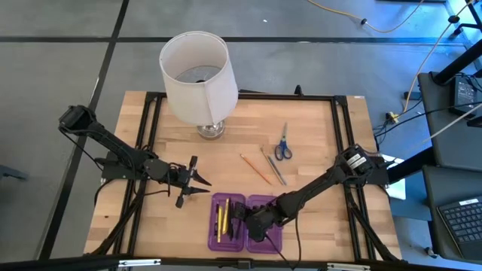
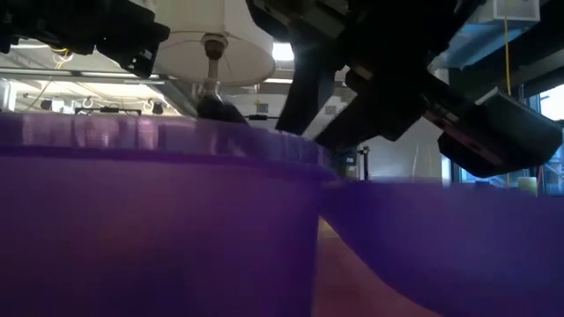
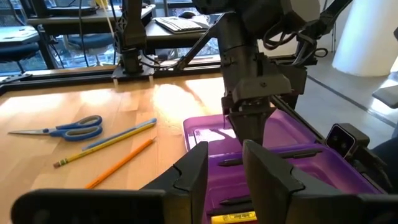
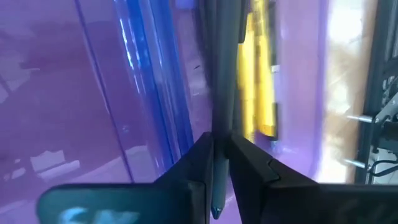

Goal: Pick & place school supplies into a supply box
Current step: Put the black pen into the violet supply box, then put the orange pencil into the violet supply box

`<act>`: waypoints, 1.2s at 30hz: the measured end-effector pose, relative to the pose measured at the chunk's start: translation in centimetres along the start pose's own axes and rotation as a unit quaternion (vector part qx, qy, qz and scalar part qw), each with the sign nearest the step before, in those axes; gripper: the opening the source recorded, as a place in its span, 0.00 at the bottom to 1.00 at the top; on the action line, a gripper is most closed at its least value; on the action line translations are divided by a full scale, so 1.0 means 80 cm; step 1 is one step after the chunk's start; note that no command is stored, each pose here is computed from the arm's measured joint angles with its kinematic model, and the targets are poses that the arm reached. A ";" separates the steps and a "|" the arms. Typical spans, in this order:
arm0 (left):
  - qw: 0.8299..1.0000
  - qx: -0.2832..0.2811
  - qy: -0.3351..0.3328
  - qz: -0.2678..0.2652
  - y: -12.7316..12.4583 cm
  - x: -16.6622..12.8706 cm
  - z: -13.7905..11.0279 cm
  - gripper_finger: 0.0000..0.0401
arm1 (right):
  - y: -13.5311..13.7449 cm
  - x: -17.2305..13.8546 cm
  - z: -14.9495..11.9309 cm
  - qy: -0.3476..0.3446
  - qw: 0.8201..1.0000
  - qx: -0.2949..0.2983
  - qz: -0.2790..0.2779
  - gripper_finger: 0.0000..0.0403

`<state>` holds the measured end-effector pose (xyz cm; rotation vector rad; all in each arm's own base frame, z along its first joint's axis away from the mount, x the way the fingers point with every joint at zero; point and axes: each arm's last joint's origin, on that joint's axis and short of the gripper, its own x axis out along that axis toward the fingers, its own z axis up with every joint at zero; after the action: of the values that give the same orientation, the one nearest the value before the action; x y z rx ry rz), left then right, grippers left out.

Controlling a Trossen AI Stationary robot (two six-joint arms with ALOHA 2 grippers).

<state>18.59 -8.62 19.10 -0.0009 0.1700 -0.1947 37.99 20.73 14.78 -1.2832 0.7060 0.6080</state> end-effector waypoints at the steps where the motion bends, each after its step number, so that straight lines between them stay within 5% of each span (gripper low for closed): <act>1: 1.000 0.000 0.000 0.000 0.000 0.000 0.000 0.24 | 0.001 0.000 -0.001 0.002 1.000 -0.001 0.003 0.12; 11: 1.000 0.000 0.000 0.000 0.000 0.000 0.000 0.24 | 0.002 0.000 -0.001 0.004 1.000 -0.010 0.007 0.13; 21: 1.000 0.000 0.000 0.000 0.000 0.000 0.000 0.24 | 0.000 0.000 -0.001 0.010 1.000 -0.024 -0.005 0.25; 31: 0.999 -0.023 0.000 -0.031 -0.002 0.000 0.001 0.24 | -0.025 -0.049 -0.007 0.045 0.986 0.157 -0.035 0.26; 34: 0.999 -0.027 -0.001 -0.032 -0.002 0.000 0.001 0.24 | -0.038 -0.083 -0.014 0.032 0.968 0.247 -0.025 0.26; 36: 0.999 -0.027 -0.001 -0.031 -0.002 0.000 0.001 0.24 | -0.044 -0.104 -0.024 0.042 0.941 0.334 -0.023 0.26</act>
<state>18.56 -8.81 19.16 -0.0607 0.1732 -0.2525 34.95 18.02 23.06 -0.6898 0.8568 0.2331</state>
